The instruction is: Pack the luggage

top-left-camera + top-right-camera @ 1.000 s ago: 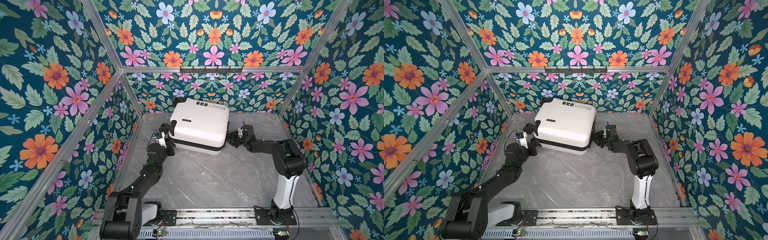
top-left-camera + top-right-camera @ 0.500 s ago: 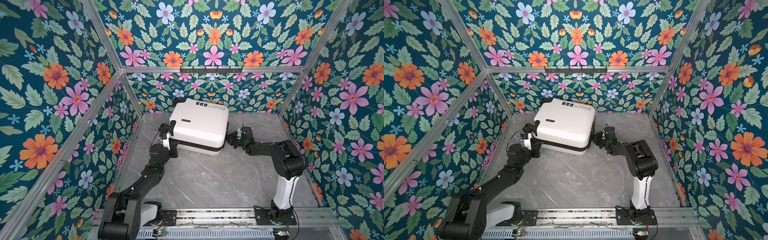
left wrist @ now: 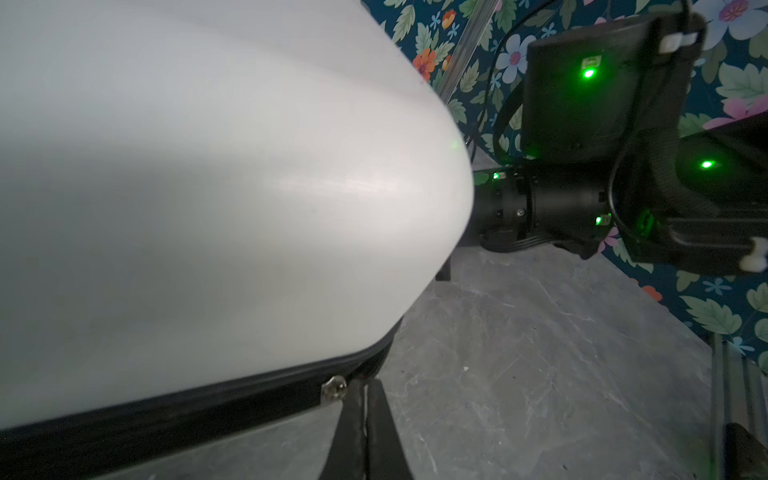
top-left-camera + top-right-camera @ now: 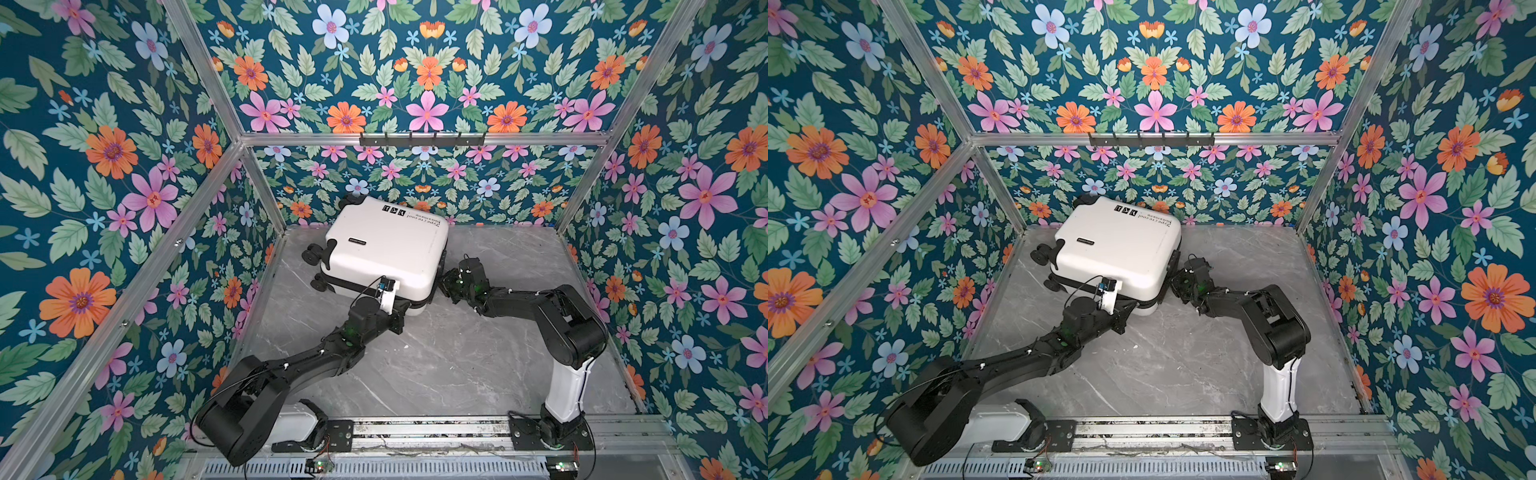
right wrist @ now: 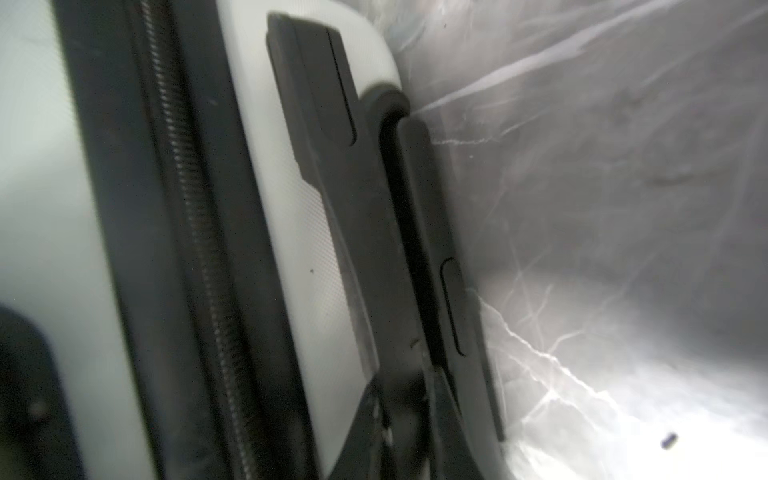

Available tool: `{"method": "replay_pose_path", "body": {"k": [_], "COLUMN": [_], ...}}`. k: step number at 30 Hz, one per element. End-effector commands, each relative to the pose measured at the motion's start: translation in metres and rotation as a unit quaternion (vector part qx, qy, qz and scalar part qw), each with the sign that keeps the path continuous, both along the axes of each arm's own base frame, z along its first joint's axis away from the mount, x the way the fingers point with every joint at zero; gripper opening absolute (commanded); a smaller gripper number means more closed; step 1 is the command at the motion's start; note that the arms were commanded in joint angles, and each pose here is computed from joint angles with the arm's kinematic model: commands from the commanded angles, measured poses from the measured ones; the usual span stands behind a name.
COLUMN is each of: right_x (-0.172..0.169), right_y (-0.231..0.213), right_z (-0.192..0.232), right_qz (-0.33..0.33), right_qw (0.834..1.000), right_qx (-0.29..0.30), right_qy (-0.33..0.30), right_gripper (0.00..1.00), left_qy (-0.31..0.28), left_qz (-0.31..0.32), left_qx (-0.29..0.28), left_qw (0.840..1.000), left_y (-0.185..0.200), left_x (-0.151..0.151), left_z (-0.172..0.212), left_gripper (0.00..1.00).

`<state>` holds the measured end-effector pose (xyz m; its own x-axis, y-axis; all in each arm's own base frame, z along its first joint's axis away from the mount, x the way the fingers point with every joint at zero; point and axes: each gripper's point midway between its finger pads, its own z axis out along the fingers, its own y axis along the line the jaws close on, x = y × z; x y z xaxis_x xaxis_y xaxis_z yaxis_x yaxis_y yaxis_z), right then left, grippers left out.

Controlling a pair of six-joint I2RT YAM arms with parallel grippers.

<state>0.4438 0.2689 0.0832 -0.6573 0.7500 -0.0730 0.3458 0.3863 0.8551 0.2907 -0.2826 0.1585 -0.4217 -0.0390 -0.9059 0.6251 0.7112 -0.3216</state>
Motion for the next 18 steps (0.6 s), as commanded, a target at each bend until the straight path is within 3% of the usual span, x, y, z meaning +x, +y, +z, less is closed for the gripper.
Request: {"method": "replay_pose_path", "body": {"k": [1,8,18], "right_x": [-0.008,-0.035,-0.096], "right_y": [0.037,0.012,0.024], "right_z": [0.032,0.025,0.016], "right_qz": [0.020,-0.015,0.070], "right_qw": [0.997,0.998,0.997], "right_qx": [0.077,0.067,0.043], "right_qy": [-0.015,-0.012,0.004], "right_gripper": [0.00,0.00,0.00], "left_qy": [-0.020,-0.040,-0.047], "left_qz": [-0.011,0.071,0.156], "left_qx": [-0.050,-0.068,-0.043], "left_qw": [0.998,0.994,0.986], "left_y": [-0.032,-0.023,0.049], "left_x": [-0.003,0.005,-0.017], "left_z": [0.017,0.021,0.029], "left_gripper": [0.00,0.00,0.00]}}
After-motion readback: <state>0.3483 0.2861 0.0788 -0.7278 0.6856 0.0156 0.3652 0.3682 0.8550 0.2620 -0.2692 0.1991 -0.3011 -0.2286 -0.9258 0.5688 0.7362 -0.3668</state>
